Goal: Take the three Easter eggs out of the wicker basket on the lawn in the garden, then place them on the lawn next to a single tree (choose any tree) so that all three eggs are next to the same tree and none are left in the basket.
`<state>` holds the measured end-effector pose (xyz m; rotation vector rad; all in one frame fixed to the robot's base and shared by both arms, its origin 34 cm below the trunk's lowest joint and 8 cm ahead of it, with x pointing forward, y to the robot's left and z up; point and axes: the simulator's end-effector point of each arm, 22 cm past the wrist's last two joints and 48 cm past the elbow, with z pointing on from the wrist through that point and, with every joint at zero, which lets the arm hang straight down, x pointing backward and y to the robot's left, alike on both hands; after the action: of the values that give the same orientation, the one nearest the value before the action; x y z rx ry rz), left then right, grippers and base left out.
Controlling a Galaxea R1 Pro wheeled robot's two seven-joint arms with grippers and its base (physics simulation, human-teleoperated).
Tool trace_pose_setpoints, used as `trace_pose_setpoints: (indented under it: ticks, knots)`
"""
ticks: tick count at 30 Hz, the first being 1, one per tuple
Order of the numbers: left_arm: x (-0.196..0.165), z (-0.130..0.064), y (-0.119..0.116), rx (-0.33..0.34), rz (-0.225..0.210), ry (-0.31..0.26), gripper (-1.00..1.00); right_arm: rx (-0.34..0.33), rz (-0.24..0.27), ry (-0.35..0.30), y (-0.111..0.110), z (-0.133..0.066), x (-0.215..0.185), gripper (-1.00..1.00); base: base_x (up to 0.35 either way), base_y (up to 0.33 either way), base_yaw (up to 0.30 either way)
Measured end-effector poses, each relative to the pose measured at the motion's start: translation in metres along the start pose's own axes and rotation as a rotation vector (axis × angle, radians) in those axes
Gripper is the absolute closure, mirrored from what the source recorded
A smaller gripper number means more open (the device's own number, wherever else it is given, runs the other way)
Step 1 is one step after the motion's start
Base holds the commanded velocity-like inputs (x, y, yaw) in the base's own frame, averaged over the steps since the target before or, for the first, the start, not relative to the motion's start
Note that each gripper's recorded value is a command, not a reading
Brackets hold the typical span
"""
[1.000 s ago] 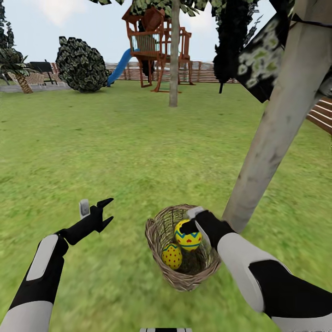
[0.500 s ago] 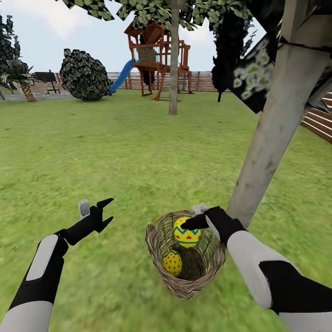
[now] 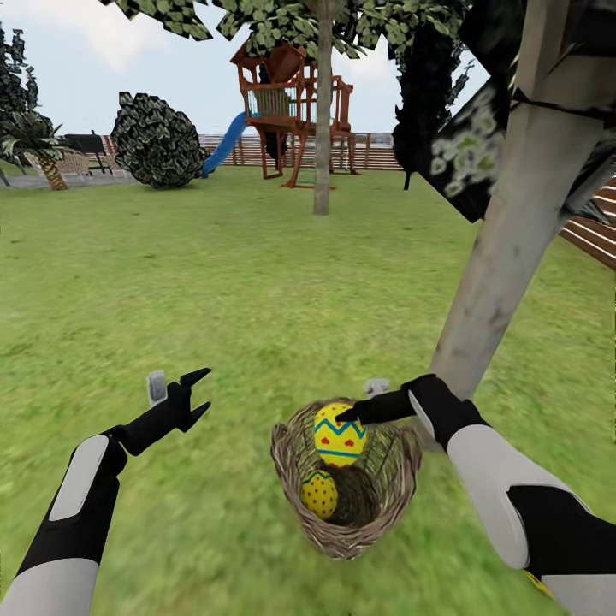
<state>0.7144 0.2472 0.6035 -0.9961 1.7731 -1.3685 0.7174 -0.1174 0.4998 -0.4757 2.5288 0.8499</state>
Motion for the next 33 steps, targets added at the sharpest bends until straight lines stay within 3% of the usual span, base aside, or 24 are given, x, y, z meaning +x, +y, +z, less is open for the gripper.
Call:
trace_pose_setpoints:
  ticks: [3,7,11,22,33]
  knots:
    - [-0.001,0.000,-0.007,-0.001,0.000,0.001,-1.00,-0.020,0.007,-0.021,-0.001,-0.016,-0.012,1.00,-0.324,0.000,0.000]
    - [-0.002,0.000,-0.016,0.000,0.000,0.001,-1.00,-0.063,0.018,-0.030,-0.018,-0.053,-0.012,1.00,-0.337,0.000,0.000]
    - [-0.004,0.000,-0.025,0.000,0.000,0.001,-1.00,-0.072,0.031,-0.039,-0.022,-0.068,-0.018,1.00,-0.240,0.000,0.000]
    - [0.001,0.001,-0.021,-0.002,-0.002,0.003,-1.00,-0.084,0.049,-0.030,-0.019,-0.064,-0.011,1.00,-0.007,0.000,0.000]
    - [0.002,-0.002,-0.017,-0.003,-0.003,0.002,-1.00,-0.093,0.073,-0.040,-0.021,-0.063,-0.007,1.00,-0.209,0.000,0.000]
